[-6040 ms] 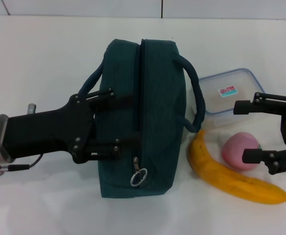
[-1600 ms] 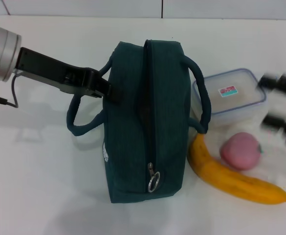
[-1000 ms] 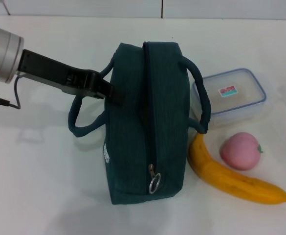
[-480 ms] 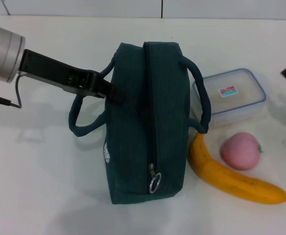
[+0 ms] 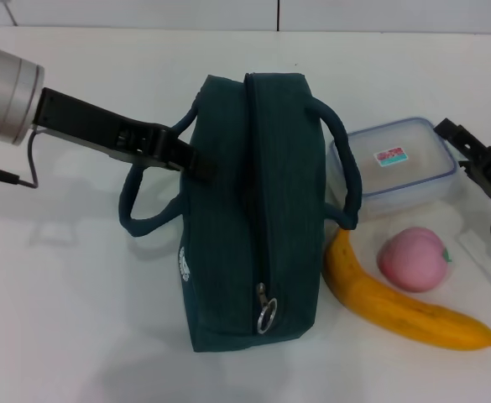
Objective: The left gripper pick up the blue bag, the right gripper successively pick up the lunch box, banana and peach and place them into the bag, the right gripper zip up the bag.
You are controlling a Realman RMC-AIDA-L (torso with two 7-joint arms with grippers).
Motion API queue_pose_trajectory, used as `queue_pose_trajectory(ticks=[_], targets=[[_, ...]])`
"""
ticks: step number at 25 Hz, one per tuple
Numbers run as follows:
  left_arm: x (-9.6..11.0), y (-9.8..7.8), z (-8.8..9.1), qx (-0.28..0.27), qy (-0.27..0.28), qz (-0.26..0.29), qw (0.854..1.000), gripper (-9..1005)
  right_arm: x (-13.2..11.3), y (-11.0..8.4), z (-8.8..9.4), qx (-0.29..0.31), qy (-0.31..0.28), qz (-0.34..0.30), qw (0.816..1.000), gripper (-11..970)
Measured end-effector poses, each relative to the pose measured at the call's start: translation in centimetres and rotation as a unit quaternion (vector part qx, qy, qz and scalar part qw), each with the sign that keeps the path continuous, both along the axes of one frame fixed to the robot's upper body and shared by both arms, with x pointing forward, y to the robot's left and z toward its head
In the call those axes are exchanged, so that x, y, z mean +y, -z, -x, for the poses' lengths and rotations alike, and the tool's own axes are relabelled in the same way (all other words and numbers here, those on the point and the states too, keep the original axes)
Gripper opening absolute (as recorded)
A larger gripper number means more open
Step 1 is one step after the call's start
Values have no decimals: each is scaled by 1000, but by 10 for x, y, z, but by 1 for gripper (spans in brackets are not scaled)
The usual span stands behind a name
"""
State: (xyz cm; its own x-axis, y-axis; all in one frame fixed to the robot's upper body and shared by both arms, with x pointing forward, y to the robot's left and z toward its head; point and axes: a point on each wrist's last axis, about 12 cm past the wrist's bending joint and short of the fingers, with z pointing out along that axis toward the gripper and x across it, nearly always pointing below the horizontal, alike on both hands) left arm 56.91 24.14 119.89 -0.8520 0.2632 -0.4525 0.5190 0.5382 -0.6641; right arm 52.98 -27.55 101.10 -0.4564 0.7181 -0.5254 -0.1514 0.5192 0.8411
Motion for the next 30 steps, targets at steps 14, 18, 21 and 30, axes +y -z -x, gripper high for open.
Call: queue_pose_trajectory(ticks=[14,18,21,30], targets=[[3,5,3,6,-3,0,1000,51,1,-3,-1,-8,-5,-1,1000,672],[2,5,4,7,-2,0,1000,51,0,-3,-1,-7,-4,-5,1000,487],[2,5,4,7,-2,1,1000,51,-1,-2,-2,2,1,-15,1000,373],[-1,6,5,9,0,4,1000,52,3,-3,-2,11,-2,-40,999,206]])
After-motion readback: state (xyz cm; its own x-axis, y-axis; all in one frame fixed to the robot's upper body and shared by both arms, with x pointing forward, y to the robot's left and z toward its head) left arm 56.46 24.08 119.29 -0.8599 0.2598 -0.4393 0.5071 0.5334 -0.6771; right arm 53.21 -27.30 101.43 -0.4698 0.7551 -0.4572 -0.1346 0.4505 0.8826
